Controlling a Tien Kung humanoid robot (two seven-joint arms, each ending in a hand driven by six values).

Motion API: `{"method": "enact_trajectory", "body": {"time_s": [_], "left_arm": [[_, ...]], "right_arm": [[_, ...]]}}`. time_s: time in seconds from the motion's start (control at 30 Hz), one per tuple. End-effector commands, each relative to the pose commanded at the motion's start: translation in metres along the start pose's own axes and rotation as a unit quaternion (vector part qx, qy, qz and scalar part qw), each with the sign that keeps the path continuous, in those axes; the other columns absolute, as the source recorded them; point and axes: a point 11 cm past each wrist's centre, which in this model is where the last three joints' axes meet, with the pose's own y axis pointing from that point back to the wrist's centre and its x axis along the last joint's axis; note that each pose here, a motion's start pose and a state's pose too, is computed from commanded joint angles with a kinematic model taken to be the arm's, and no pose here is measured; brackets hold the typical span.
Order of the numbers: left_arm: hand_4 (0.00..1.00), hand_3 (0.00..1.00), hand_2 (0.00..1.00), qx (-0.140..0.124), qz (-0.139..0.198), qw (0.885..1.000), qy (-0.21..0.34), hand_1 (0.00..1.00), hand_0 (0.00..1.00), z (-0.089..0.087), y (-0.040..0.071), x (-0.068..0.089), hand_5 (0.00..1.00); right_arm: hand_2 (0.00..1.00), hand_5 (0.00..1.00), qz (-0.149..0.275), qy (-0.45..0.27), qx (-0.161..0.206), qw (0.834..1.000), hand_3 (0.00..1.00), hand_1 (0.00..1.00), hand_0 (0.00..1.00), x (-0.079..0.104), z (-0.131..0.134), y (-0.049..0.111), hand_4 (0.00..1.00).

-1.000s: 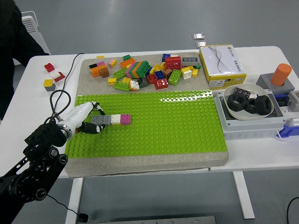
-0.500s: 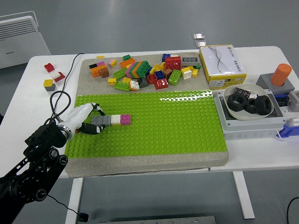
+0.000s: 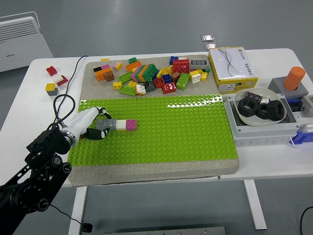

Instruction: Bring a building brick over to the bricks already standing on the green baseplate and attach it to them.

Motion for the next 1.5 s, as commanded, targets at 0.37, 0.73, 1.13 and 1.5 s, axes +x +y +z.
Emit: {"method": "enact_trajectory", "body": {"time_s": [0.37, 0.73, 1.13, 1.5], "left_arm": [[0.617, 0.645, 0.937, -0.001, -0.014, 1.000, -0.004, 0.957, 0.979, -0.001, 0.003, -0.006, 0.045], [0.932, 0.806, 0.954, -0.015, -0.006, 1.000, -0.009, 0.964, 0.979, 0.003, 0.003, -0.001, 0.154], [0.953, 0.805, 0.953, -0.020, -0.004, 1.000, -0.008, 0.964, 0.978, 0.008, 0.005, 0.003, 0.180], [0.938, 0.699, 0.946, -0.026, 0.026, 0.999, 0.017, 0.961, 0.980, 0.015, 0.034, 0.018, 0.294]], "right_arm": [[0.767, 0.998, 0.001, -0.001, 0.000, 1.000, 0.825, 0.669, 0.680, 0.002, 0.000, 0.000, 0.893], [0.763, 0.998, 0.002, -0.002, -0.001, 1.000, 0.823, 0.665, 0.678, 0.002, 0.000, 0.000, 0.894], [0.763, 0.998, 0.003, -0.001, -0.002, 1.000, 0.823, 0.664, 0.678, 0.003, 0.000, 0.000, 0.895], [0.763, 0.998, 0.005, -0.001, -0.007, 1.000, 0.824, 0.665, 0.679, 0.003, 0.004, -0.001, 0.894]]}}
